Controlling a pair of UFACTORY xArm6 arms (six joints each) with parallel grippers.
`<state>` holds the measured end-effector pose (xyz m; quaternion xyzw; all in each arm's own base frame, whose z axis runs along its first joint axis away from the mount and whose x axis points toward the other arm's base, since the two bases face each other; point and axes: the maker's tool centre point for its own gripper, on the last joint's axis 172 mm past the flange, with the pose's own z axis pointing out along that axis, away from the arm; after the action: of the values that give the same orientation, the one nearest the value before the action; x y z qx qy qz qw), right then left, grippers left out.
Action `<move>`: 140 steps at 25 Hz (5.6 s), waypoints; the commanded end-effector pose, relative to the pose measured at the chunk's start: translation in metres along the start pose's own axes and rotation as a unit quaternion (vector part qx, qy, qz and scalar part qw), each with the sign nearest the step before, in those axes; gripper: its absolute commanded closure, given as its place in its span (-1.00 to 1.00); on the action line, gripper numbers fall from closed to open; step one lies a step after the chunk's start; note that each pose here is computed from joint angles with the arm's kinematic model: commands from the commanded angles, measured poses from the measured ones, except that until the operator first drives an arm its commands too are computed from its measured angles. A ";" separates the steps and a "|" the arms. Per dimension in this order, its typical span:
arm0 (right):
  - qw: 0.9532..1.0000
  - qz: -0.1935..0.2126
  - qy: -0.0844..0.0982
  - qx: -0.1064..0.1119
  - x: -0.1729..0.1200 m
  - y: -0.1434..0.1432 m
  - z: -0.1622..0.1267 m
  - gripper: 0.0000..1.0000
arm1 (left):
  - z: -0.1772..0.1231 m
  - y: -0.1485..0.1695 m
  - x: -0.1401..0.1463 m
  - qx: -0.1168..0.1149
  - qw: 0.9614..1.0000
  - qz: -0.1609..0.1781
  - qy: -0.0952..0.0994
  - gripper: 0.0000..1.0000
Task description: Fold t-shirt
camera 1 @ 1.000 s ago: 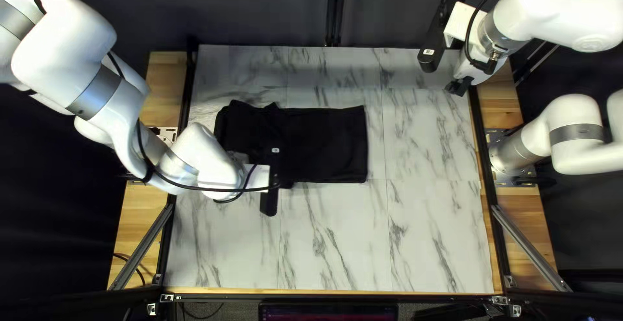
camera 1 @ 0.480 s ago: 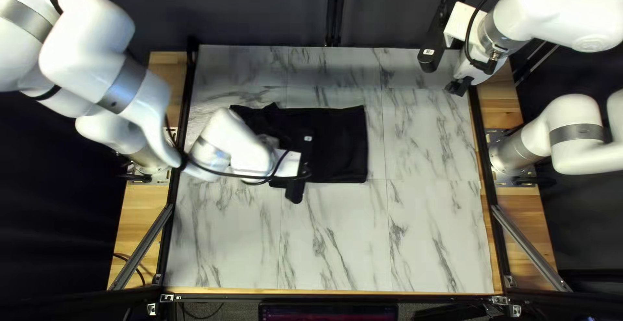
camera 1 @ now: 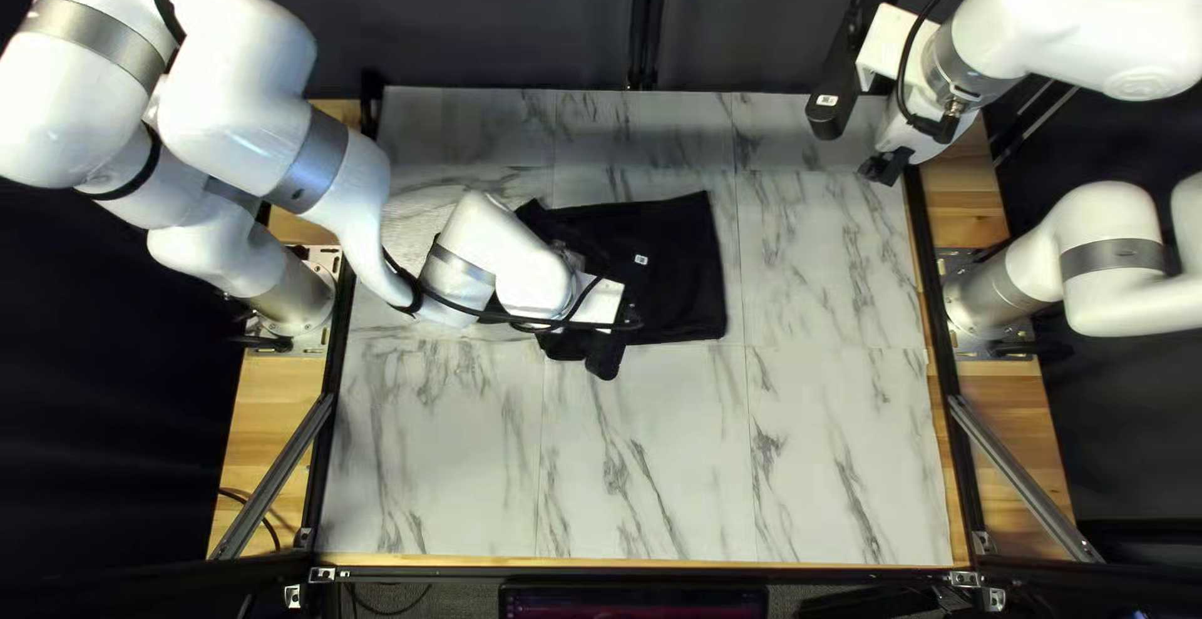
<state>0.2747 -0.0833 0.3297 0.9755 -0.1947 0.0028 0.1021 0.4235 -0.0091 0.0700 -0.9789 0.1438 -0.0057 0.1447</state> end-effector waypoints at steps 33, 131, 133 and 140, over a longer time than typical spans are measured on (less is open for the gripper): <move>1.000 0.000 0.000 0.000 0.000 0.000 0.000 -1.00 | -0.006 -0.053 -0.159 -0.100 0.988 -0.113 0.011 -1.00; 1.000 0.000 0.000 0.000 0.000 0.000 0.000 -1.00 | -0.057 0.026 -0.029 -0.126 0.973 -0.151 0.121 -1.00; 1.000 0.000 0.000 0.000 0.000 0.000 0.000 -1.00 | -0.051 0.031 -0.029 -0.126 0.972 -0.168 0.103 -1.00; 1.000 0.000 0.000 0.000 0.000 0.000 0.000 -1.00 | -0.028 0.026 -0.020 -0.122 0.970 -0.206 0.032 -1.00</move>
<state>0.2747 -0.0833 0.3297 0.9755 -0.1947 0.0028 0.1021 0.3925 -0.0393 0.0946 -0.9968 -0.0414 -0.0672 0.0120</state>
